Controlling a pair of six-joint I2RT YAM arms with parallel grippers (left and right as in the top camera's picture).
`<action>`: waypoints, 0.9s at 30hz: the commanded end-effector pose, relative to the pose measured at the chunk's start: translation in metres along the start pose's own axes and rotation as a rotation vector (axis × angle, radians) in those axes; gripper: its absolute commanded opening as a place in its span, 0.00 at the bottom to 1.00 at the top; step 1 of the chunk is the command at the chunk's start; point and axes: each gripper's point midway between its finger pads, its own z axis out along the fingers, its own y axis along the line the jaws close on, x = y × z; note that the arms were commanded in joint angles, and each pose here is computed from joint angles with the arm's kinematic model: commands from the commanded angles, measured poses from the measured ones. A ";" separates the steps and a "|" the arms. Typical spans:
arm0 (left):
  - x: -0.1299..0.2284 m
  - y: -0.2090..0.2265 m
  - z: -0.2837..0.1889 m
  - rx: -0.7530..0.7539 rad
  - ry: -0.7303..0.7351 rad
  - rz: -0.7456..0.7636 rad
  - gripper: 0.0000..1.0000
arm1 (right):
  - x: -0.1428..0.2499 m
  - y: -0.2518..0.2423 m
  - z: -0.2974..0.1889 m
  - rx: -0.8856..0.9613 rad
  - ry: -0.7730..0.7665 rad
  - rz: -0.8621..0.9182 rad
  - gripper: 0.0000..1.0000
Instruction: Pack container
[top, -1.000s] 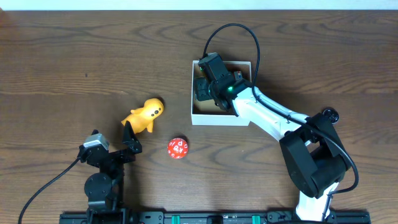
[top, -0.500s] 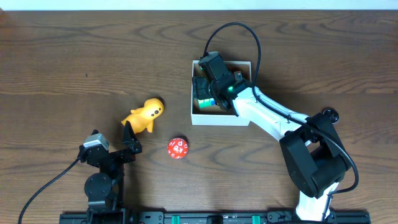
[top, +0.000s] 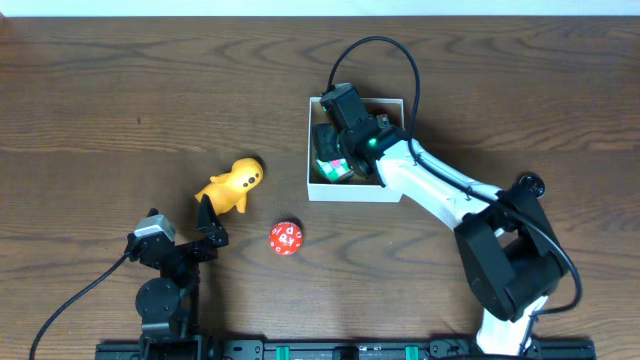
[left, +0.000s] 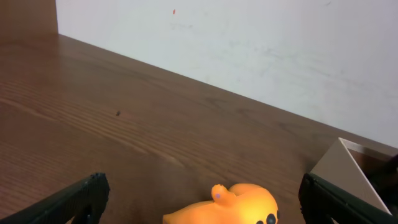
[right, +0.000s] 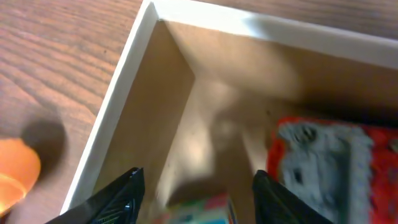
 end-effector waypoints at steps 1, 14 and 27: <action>0.017 0.006 0.001 -0.022 0.047 0.020 0.98 | -0.028 0.003 -0.042 -0.014 -0.073 -0.059 0.57; 0.017 0.006 0.001 -0.022 0.047 0.020 0.98 | 0.010 -0.005 -0.090 -0.011 0.094 -0.232 0.36; 0.017 0.006 0.001 -0.022 0.047 0.021 0.98 | 0.023 -0.001 -0.090 -0.054 0.143 -0.346 0.01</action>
